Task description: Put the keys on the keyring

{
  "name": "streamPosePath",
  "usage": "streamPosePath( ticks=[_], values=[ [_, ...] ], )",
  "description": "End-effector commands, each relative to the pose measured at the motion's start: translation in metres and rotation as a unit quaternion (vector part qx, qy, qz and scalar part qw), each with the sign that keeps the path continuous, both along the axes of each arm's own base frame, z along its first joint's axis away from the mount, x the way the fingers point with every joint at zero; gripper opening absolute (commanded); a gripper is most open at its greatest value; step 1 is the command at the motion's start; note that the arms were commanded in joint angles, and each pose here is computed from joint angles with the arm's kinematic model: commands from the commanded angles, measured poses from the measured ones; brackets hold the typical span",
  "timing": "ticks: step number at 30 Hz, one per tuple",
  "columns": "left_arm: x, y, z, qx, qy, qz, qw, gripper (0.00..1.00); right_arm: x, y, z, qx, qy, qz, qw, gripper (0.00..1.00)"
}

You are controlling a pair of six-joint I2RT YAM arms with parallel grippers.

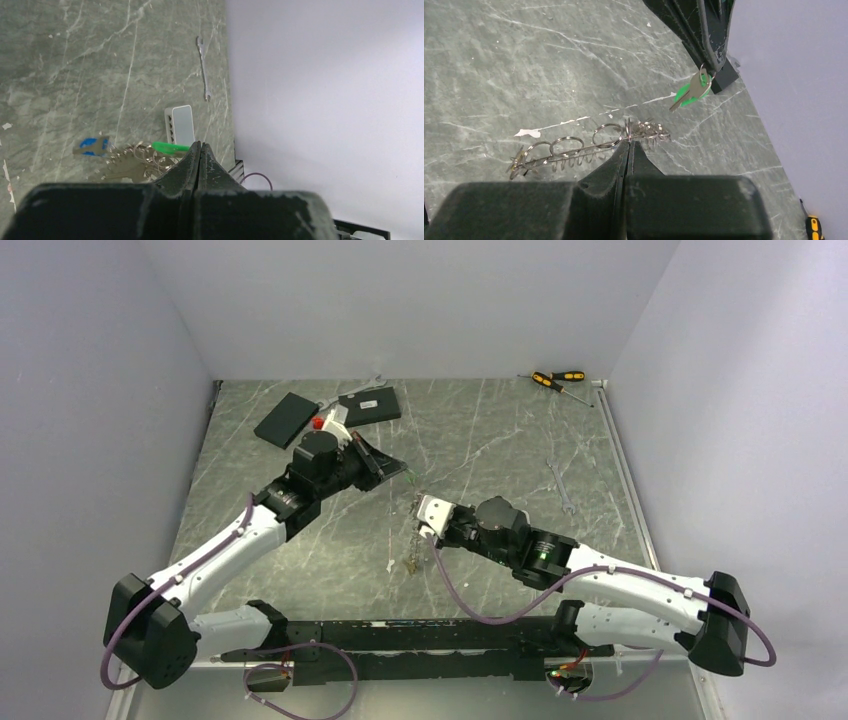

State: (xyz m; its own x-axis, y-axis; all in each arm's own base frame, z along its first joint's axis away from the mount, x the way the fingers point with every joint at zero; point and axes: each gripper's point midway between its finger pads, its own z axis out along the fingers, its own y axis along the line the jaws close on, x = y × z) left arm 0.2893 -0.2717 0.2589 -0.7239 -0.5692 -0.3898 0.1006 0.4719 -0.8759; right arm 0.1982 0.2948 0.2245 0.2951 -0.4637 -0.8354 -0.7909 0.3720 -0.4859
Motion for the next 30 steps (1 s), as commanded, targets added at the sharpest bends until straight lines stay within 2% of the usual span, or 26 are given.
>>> streamPosePath(
  ticks=[1,7,18,30],
  values=[
    [-0.013,-0.007,0.016,-0.016,-0.037,-0.035,0.999,0.0,0.006,0.011,0.039,0.064,-0.033,-0.003,0.997,0.0],
    [-0.02,-0.009,0.014,-0.002,-0.045,-0.045,0.998,0.0,0.012,0.01,0.045,0.08,-0.035,-0.019,0.996,0.0],
    [-0.025,-0.009,0.006,0.005,-0.035,-0.038,0.999,0.0,0.028,0.006,0.05,0.129,0.02,-0.081,0.988,0.0],
    [-0.029,-0.016,0.001,0.005,-0.026,-0.044,0.999,0.0,0.034,0.012,0.054,0.159,0.041,-0.1,0.981,0.0]
  ],
)
